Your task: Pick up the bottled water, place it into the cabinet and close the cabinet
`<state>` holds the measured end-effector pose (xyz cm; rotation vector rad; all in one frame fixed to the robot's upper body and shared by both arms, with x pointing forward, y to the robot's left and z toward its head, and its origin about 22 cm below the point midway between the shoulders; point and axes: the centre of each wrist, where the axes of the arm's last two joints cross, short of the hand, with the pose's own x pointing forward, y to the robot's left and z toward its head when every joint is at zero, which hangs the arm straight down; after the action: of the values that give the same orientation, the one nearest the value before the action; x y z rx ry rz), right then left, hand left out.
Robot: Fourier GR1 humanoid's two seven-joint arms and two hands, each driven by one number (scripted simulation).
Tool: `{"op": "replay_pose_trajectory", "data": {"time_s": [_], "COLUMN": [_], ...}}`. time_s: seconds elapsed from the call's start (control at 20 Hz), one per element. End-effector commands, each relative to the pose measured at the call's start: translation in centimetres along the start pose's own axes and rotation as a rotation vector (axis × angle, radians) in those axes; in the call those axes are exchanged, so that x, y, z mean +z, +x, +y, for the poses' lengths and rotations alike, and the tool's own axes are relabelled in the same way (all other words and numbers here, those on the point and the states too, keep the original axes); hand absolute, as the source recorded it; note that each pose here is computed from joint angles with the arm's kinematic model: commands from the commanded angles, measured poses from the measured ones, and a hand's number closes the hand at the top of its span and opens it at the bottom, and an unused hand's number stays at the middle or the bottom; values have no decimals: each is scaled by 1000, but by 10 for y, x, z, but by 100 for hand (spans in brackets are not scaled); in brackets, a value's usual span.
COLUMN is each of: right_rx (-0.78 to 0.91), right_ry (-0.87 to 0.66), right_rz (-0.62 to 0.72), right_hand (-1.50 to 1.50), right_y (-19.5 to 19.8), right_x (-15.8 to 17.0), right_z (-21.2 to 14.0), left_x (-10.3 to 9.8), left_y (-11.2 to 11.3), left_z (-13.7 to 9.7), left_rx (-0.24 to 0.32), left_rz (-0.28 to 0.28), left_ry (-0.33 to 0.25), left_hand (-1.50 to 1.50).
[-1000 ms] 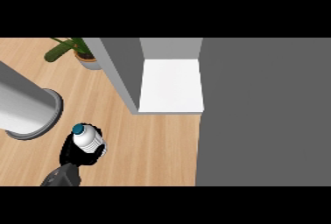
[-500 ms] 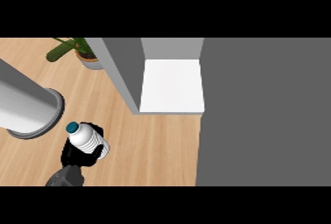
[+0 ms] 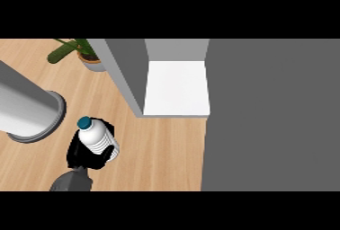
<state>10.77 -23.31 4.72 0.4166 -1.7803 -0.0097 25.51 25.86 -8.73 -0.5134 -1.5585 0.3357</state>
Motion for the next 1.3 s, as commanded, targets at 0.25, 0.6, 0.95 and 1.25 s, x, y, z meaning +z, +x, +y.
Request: {"op": "replay_pose_trajectory", "data": {"time_s": [0.25, 0.6, 0.95, 1.25], "right_rx": [-36, -20, -35, -37], "right_ry": [6, 13, 8, 27], "right_rz": [7, 5, 19, 13], "right_hand": [-150, -150, -150, -150], "right_y": [-20, 3, -11, -14], "right_x": [1, -5, 3, -8], "right_z": [13, 11, 12, 8], "left_x": [-20, -71, -114, -139], "left_y": [13, 31, 52, 42], "left_z": [-82, -149, -189, -220], "left_rx": [-65, -162, -259, -390], "left_rz": [-53, -69, -105, -126], "left_ry": [-58, -64, -51, -32], "left_hand": [150, 150, 150, 150]}}
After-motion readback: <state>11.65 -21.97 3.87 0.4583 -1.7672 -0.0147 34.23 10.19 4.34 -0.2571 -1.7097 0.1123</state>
